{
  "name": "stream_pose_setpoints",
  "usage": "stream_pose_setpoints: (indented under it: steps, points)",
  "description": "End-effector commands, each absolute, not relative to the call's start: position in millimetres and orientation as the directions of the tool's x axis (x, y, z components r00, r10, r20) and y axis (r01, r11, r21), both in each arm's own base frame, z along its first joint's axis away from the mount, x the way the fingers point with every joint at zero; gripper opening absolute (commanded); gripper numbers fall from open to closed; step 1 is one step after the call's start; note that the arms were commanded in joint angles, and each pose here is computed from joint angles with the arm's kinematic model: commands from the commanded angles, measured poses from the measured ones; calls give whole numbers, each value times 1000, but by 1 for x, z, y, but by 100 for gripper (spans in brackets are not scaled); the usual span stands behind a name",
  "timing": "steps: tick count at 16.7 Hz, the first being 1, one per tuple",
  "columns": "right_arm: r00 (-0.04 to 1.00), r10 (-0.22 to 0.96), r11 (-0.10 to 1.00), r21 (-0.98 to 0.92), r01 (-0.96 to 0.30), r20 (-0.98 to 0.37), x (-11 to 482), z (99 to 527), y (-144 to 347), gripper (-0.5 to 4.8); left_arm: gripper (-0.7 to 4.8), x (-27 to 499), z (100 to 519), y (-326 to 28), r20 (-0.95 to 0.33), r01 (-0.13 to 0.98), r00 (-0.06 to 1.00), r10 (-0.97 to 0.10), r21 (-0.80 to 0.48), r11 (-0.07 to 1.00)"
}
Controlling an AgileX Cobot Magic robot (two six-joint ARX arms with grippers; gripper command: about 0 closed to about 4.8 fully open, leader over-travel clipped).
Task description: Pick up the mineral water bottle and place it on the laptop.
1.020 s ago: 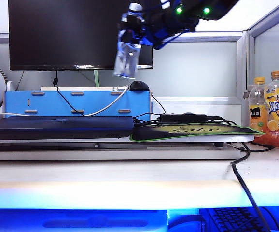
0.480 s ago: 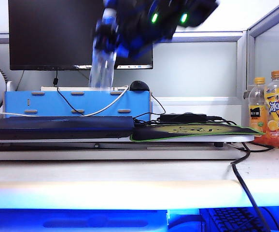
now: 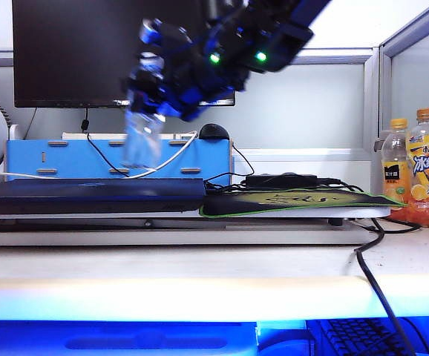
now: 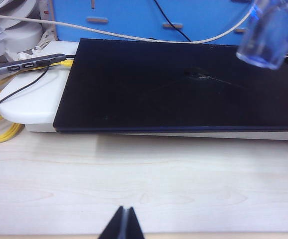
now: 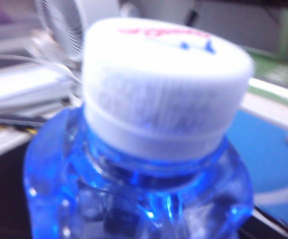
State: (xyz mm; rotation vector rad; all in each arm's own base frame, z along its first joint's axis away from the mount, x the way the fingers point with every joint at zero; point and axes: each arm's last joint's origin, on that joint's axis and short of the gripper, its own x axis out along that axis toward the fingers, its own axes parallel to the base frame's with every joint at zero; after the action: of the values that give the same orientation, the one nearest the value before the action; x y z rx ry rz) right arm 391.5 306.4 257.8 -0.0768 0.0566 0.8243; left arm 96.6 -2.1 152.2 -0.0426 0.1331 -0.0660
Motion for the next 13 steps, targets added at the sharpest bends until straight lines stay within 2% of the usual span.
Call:
stream_pose_setpoints:
  steps: [1, 13]
  points:
    - [645, 762, 648, -79, -758, 60, 380, 286, 323, 91, -2, 97, 154, -2, -120, 64, 990, -69, -45, 997]
    - [713, 700, 709, -79, -701, -44, 387, 262, 327, 94, -2, 97, 154, -2, -120, 64, 990, -69, -45, 997]
